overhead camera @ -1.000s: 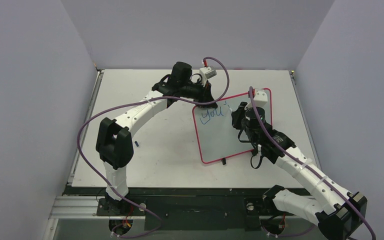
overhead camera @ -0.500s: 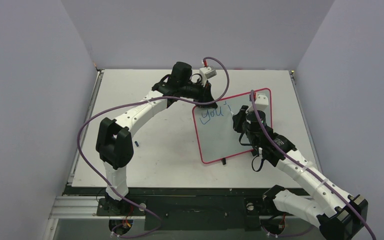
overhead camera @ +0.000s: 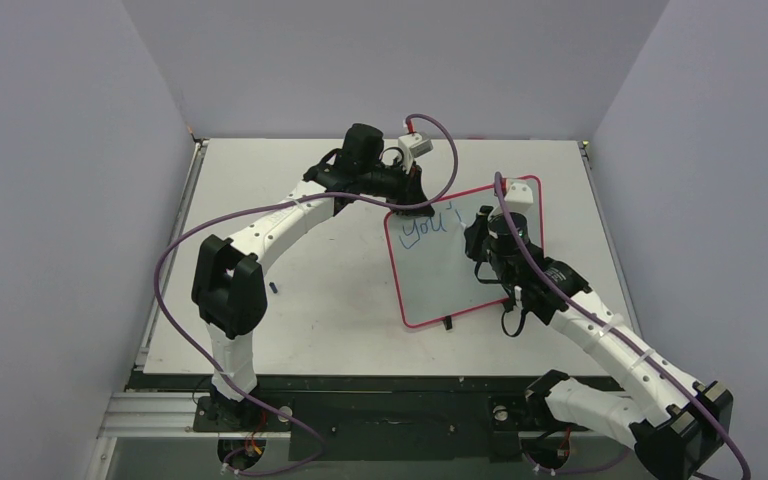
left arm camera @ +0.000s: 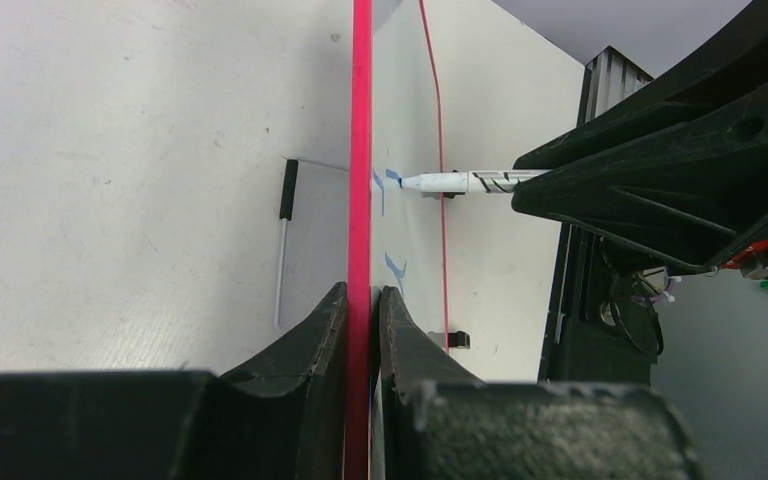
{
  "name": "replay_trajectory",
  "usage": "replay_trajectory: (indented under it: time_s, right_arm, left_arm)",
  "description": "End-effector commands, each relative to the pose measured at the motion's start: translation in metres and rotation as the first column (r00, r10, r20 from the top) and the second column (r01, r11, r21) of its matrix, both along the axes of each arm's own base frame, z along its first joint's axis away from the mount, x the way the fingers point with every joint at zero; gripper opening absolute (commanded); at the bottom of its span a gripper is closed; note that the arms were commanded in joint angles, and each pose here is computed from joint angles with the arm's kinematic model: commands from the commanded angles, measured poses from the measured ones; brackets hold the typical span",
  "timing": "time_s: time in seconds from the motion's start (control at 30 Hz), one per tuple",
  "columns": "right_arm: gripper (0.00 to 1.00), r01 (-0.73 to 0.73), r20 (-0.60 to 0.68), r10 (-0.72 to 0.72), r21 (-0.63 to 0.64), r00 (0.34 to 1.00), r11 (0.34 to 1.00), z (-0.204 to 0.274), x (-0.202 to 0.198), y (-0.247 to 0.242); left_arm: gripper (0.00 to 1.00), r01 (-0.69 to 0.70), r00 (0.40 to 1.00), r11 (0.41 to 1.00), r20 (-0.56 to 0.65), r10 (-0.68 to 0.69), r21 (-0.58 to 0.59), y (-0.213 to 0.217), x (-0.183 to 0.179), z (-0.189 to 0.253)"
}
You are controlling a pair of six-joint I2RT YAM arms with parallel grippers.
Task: Write a sentence on the whiteboard
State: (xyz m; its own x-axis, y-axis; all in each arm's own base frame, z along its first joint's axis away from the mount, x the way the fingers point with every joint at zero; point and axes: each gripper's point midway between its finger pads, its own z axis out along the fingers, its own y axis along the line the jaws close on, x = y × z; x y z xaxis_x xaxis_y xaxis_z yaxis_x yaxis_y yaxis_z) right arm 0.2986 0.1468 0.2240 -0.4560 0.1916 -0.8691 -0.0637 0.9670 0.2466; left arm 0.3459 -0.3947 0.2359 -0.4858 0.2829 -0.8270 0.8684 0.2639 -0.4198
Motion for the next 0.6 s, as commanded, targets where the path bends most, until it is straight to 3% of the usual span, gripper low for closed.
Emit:
replay_trajectory:
  time_s: [0.0,0.57]
  right_arm:
    - [0.0,0.024,0.052,-0.025,0.022,0.998,0.999,0.02,0.015,0.0]
    - [0.0,0.024,0.068,-0.025,0.026,0.997,0.999,0.032,0.026,0.0]
  left_arm:
    - [0.0,0.098,0.995,0.995,0.036,-0.097,-0.014,-0.008,-0.024,0.014]
    - [0.0,0.096,0.995,0.995,0.033,-0.096,-0.011,-0.008,-0.023,0.012]
